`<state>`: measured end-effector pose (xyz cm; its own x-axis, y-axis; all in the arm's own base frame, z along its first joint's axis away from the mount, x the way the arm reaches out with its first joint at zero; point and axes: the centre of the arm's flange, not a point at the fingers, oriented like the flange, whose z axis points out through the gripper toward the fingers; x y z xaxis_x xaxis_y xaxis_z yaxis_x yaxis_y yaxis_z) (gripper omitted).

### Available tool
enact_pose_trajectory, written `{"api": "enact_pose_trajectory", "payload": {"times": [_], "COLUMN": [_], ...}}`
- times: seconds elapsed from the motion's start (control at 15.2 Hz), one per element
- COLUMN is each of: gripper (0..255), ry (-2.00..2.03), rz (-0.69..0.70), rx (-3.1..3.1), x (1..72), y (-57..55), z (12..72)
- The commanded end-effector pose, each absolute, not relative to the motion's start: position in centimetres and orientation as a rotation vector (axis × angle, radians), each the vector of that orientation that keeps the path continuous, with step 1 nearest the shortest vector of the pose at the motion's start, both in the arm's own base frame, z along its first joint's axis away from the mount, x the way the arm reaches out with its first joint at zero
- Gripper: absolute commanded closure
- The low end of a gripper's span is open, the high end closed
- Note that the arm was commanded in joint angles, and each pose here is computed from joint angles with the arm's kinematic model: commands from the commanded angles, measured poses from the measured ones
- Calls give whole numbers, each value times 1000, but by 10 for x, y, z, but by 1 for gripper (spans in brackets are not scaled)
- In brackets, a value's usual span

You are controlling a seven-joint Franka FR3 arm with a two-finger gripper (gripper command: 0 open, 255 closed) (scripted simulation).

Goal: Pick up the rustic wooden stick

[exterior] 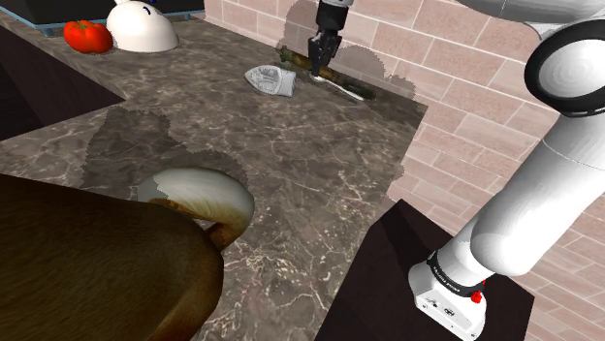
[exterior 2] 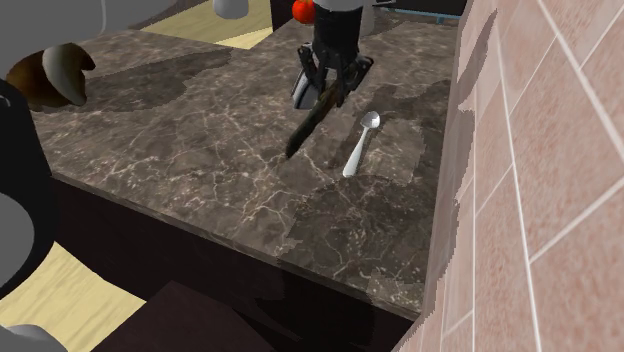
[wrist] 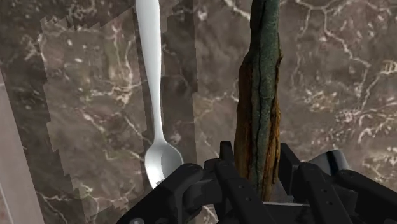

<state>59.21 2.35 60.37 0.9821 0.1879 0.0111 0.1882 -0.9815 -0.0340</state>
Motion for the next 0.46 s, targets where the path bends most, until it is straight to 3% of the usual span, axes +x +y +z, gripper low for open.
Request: {"api": "enact_pose_trajectory", "payload": {"times": [0.0,0.4], "gripper": [255,255], "ry": [-293,-293], "rz": [-12,-12], "rx": [-3093,-3093], "x": [592,592], "y": [23,23], "z": [615,637]}}
